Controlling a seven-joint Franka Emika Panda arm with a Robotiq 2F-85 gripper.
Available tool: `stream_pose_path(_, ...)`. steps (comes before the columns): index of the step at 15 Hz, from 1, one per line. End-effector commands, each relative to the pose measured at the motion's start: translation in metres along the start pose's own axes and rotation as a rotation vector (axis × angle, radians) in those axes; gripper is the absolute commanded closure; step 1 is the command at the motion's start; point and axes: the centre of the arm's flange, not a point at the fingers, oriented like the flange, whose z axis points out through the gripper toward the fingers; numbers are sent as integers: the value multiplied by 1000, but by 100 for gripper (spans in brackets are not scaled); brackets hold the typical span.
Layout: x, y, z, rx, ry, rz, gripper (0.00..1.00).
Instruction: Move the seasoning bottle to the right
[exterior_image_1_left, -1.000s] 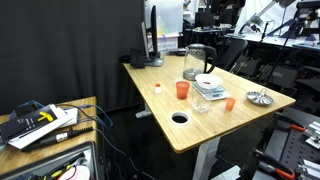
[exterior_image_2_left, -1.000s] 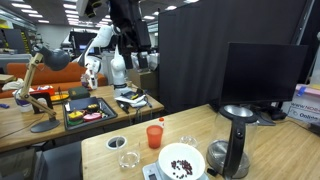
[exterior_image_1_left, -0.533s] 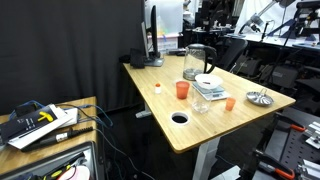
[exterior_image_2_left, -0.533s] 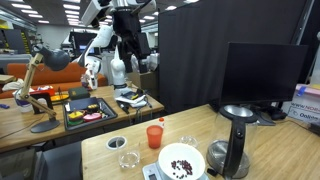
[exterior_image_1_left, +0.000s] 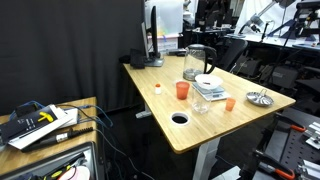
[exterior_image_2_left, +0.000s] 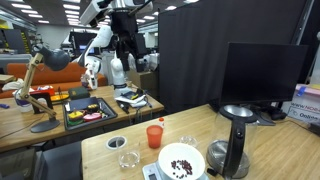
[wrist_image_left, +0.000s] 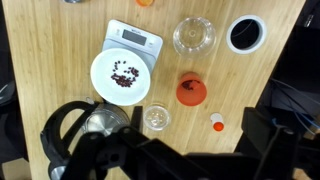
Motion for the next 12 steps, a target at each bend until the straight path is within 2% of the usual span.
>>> stream_pose_path(1,32,-47,0,33,59,-85,0)
stream_pose_path(4,62,-99,12,60,100,-153,0)
stream_pose_path(7,90,-127,37,92,100,-190,0)
stream_pose_path(8,101,-130,49,63,108,-195,0)
stream_pose_path(9,76,-124,45,80,99,-180,0)
stream_pose_path(12,82,-126,54,79,89,-181,0)
